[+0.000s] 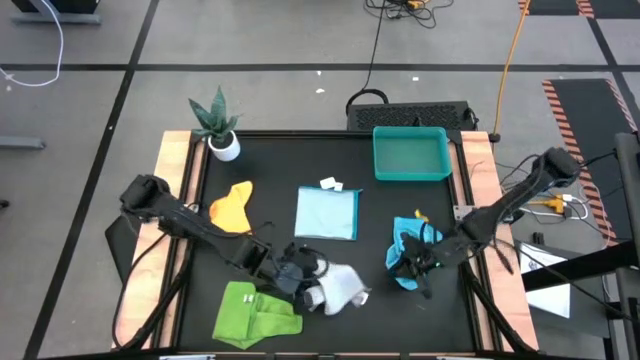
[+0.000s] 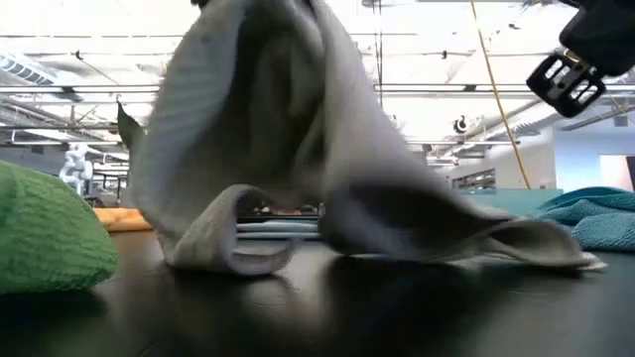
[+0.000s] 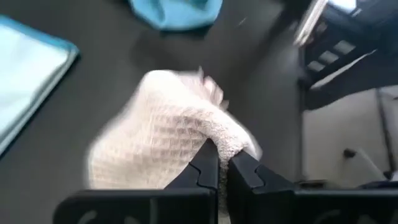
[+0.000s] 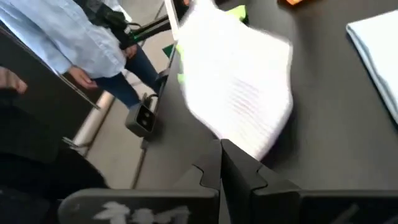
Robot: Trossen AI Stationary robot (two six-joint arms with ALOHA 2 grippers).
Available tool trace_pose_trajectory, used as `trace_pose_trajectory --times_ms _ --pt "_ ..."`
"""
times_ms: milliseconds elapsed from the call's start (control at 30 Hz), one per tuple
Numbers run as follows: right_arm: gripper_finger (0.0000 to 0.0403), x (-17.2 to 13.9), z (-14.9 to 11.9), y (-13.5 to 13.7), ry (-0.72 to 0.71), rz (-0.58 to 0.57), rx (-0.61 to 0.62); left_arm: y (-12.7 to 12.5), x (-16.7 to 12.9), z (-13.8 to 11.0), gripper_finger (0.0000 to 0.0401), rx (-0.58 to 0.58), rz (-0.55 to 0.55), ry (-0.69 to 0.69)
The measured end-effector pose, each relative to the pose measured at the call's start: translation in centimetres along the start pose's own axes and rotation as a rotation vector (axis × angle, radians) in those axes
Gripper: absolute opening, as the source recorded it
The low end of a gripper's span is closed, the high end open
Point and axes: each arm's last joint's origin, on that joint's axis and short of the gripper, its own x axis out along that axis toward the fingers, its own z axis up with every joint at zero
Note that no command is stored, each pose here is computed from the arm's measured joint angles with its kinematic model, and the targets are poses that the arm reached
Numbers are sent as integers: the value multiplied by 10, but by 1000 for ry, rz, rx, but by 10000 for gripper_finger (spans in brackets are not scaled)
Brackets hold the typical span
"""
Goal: Fold microfiber towels
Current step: Fold the gray microfiber towel on the towel
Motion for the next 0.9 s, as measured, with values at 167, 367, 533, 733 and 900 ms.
trace_pose_trajectory --times_ms 167,367,533,733,900 --pt "0 23 -15 8 -5 25 -155 12 6 -10 4 79 80 131" --pt "1 44 -34 2 69 -20 -258 17 4 -21 17 164 110 251" --pt "29 57 -38 -12 91 -87 -190 16 5 -23 19 172 69 289" --pt "107 67 -41 -23 118 -89 -99 16 4 -23 21 176 63 296" --pt "166 71 -42 -28 120 -110 -99 16 4 -23 21 175 56 301"
